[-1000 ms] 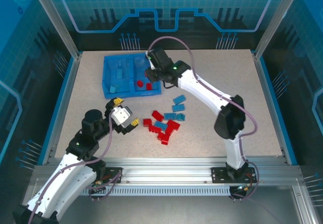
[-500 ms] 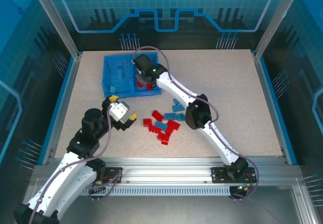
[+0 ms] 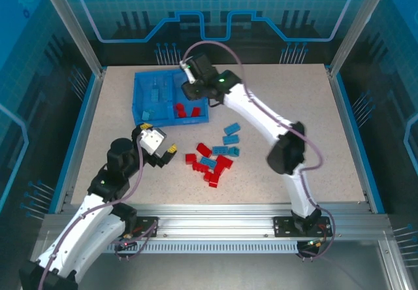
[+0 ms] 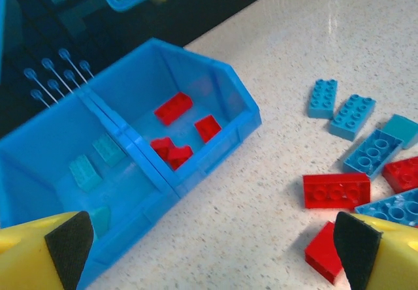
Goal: Sort the legos into containers by color
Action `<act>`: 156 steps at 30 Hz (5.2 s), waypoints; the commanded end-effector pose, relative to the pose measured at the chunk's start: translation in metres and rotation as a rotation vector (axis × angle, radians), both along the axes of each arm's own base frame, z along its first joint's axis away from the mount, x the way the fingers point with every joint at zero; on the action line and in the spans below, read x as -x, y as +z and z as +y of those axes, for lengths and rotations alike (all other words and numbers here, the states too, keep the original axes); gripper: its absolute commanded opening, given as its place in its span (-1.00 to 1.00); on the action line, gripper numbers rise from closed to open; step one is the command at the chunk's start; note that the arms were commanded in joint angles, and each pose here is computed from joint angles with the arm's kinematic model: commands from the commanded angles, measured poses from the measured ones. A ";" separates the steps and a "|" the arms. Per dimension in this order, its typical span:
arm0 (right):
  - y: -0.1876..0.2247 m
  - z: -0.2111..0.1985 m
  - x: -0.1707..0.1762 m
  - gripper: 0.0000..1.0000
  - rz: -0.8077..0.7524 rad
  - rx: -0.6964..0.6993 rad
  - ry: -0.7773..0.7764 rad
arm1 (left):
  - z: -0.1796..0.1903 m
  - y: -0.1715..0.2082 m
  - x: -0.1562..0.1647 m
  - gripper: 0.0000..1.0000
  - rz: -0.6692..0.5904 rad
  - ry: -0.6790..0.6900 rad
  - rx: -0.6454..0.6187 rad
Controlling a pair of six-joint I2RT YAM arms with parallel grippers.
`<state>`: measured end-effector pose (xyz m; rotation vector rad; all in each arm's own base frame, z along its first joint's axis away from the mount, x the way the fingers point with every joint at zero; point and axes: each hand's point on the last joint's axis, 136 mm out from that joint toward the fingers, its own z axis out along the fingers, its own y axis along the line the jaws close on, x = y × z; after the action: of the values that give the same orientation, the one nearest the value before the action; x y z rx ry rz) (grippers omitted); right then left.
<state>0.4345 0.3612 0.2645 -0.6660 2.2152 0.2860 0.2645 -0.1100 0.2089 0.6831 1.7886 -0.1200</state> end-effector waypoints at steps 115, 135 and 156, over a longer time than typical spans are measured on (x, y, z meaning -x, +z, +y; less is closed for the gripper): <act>-0.062 -0.196 0.167 1.00 0.360 -0.371 -0.325 | 0.032 0.058 -0.166 0.04 0.493 0.519 0.494; -0.183 -0.029 0.118 0.55 0.454 0.239 0.242 | -0.069 0.014 0.079 0.67 0.088 -0.629 -0.102; -0.240 -0.014 0.114 -0.21 0.593 0.285 0.284 | -0.070 -0.015 0.075 0.97 0.088 -0.652 -0.142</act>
<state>0.3217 0.3462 0.0235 -1.1576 2.7352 0.3150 0.1915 -0.1769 0.1951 1.3288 1.6537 -0.4692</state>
